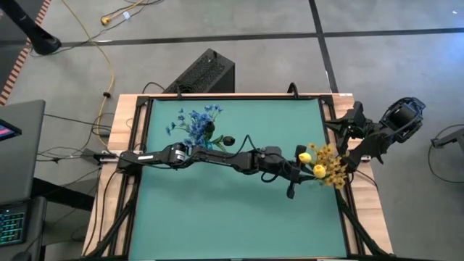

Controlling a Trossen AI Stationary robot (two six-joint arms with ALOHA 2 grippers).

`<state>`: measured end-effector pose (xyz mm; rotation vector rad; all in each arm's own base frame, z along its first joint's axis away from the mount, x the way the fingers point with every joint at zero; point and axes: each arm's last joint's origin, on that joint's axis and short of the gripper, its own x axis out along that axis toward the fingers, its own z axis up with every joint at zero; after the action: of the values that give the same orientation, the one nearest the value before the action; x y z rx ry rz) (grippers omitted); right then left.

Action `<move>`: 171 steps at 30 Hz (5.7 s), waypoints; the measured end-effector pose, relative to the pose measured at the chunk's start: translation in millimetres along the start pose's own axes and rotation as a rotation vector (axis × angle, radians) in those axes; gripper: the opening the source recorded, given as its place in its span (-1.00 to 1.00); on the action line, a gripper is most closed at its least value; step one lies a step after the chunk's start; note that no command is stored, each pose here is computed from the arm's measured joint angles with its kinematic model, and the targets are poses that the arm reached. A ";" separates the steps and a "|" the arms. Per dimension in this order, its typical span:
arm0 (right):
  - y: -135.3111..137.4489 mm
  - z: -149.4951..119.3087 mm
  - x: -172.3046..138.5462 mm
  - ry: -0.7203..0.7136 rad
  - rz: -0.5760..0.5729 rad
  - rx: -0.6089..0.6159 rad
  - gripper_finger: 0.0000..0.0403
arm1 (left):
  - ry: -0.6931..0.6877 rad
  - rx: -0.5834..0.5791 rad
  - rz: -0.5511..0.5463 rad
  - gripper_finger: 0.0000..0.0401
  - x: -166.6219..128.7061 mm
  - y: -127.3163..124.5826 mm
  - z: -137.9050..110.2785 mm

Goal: Sort flowers into vase by color
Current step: Put the yellow flower into the transparent vase, then return to Home Position

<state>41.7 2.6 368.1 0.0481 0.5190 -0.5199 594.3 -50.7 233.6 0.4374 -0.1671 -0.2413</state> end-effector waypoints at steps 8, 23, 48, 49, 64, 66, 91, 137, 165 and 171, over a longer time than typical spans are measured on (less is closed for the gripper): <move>0.0 0.0 0.0 0.000 0.000 -0.001 -0.72 | 0.023 -0.014 -0.012 -1.00 0.0 -1.5 -2.1; 0.0 0.0 0.0 0.001 0.000 -0.002 -0.72 | 0.044 -0.003 -0.024 -0.93 0.1 -3.3 -3.9; 0.4 -0.6 -0.1 0.020 0.017 -0.011 -0.72 | 0.269 -0.003 -0.023 -0.27 -4.3 -8.4 -4.6; 0.3 -0.6 -0.1 0.020 0.017 -0.011 -0.72 | 0.302 0.013 -0.005 -0.27 -5.6 -7.9 0.4; -3.8 1.6 -1.0 -0.068 -0.050 0.011 -0.77 | 0.676 -0.019 -0.172 -0.29 -48.9 -16.5 79.4; -7.7 0.8 -2.4 -0.077 -0.043 0.035 -0.84 | 0.721 -0.050 -0.187 -0.29 -59.5 -13.2 93.3; -61.4 -55.1 20.1 -0.374 0.240 0.217 -0.92 | 0.730 -0.172 0.126 -0.29 -231.1 72.3 260.7; -20.1 -85.5 45.0 -0.453 0.441 0.321 -0.90 | 0.093 -0.432 0.299 -0.29 -489.6 1.6 200.3; 10.0 -126.9 59.7 -0.458 0.330 0.471 -0.90 | 0.120 -0.386 0.263 -0.29 -485.6 -0.5 194.9; 26.9 -137.9 62.2 -0.469 0.309 0.412 -0.90 | 0.125 -0.382 0.260 -0.29 -484.5 -1.4 192.2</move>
<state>37.3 21.1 215.7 0.3850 -0.0627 -0.3115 89.3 0.5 352.3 0.0481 -0.0515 0.0123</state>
